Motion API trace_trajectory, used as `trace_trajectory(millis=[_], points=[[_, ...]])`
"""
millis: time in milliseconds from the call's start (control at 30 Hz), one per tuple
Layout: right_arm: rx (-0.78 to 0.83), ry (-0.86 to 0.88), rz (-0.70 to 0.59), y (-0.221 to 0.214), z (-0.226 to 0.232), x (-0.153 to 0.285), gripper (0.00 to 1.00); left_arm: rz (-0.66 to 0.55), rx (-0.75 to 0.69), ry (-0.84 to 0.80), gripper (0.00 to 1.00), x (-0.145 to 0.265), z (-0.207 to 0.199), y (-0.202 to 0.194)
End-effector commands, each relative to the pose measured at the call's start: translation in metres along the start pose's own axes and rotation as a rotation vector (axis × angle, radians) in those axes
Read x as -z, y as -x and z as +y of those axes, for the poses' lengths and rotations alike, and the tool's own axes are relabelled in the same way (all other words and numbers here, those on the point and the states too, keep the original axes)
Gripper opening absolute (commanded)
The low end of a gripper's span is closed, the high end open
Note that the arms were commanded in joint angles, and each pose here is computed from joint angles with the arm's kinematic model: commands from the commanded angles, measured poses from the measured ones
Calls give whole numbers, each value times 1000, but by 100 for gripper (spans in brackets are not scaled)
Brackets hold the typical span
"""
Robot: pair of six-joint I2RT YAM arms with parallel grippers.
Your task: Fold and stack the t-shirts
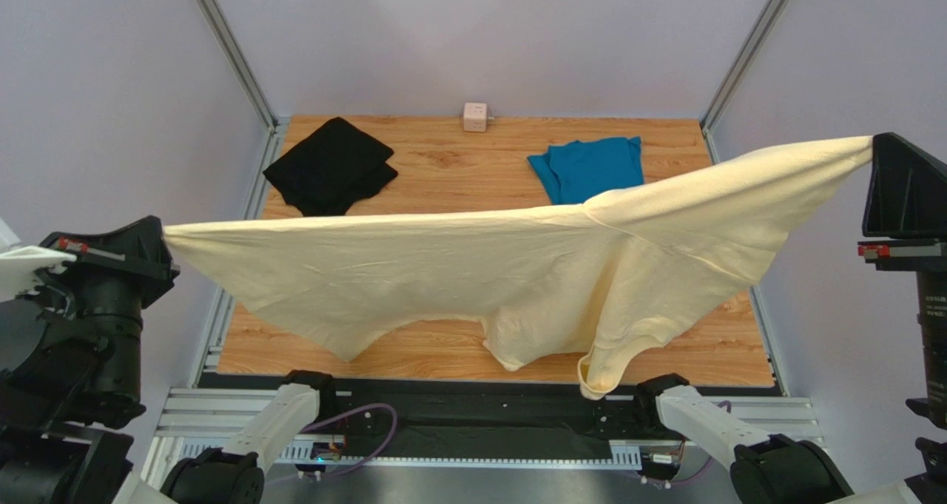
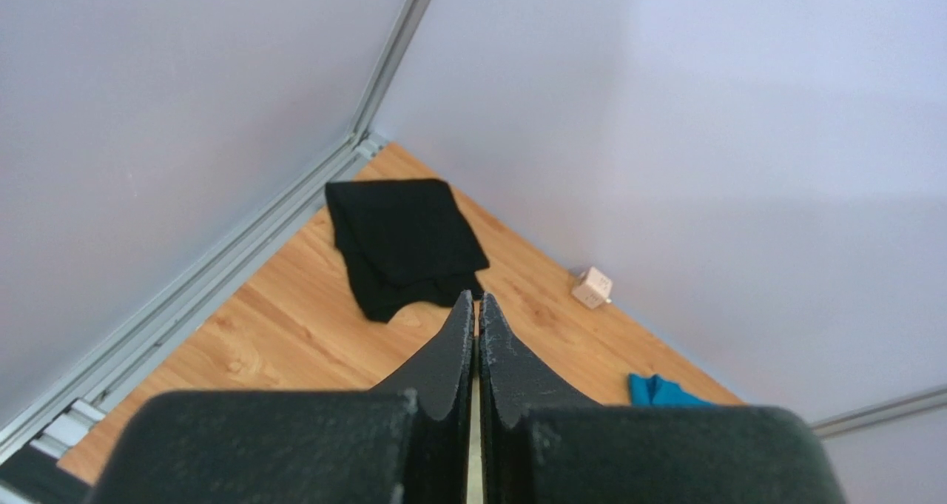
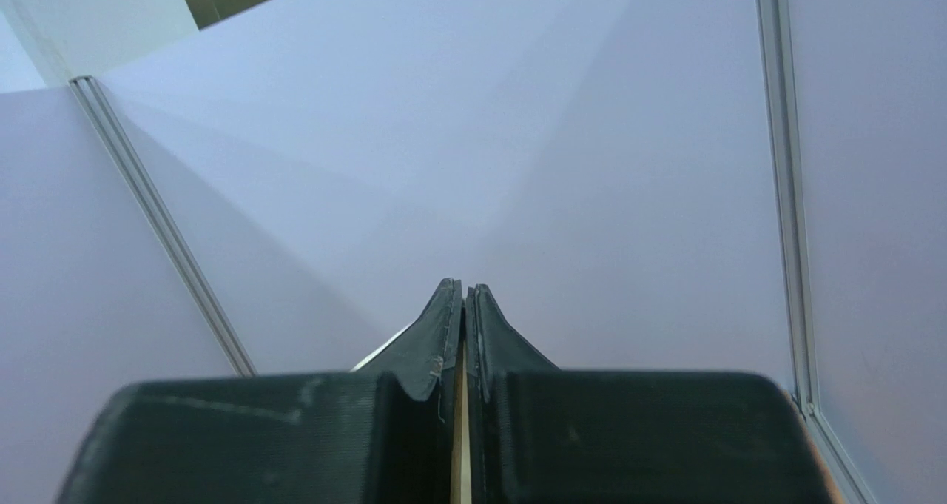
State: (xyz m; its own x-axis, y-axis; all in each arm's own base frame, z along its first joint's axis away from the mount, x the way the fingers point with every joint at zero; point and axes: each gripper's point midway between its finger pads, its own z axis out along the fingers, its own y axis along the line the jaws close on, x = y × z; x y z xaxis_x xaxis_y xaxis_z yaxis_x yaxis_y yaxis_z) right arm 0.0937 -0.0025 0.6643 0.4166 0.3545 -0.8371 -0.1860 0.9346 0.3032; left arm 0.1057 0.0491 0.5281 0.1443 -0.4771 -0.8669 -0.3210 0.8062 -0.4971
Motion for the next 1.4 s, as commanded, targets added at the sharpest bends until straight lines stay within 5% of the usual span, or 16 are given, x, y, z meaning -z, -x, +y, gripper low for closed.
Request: trace_trajectory(millis=[0,200,433,667,867,1100,1367], points=[[22,-28,-65,19,-3,-8,0,-24,-41,37,0,6,10,9],[40,-27,68,-32,3,-61,0,46,-106,94,0,-24,9,-12],[97,-134,644,-262,-25,-135,0,295,-273,292,0,-101,33,-116],[165,-244,957,-380,-61,-121,0,380,-451,466,0,-123,97,-203],[172,-291,1212,-478,-78,-108,0,451,-577,523,0,-155,110,-239],[190,-315,1244,-523,-87,-126,0,476,-666,579,0,-193,121,-267],[190,-330,1189,-546,-87,-170,0,485,-613,615,0,-219,138,-279]])
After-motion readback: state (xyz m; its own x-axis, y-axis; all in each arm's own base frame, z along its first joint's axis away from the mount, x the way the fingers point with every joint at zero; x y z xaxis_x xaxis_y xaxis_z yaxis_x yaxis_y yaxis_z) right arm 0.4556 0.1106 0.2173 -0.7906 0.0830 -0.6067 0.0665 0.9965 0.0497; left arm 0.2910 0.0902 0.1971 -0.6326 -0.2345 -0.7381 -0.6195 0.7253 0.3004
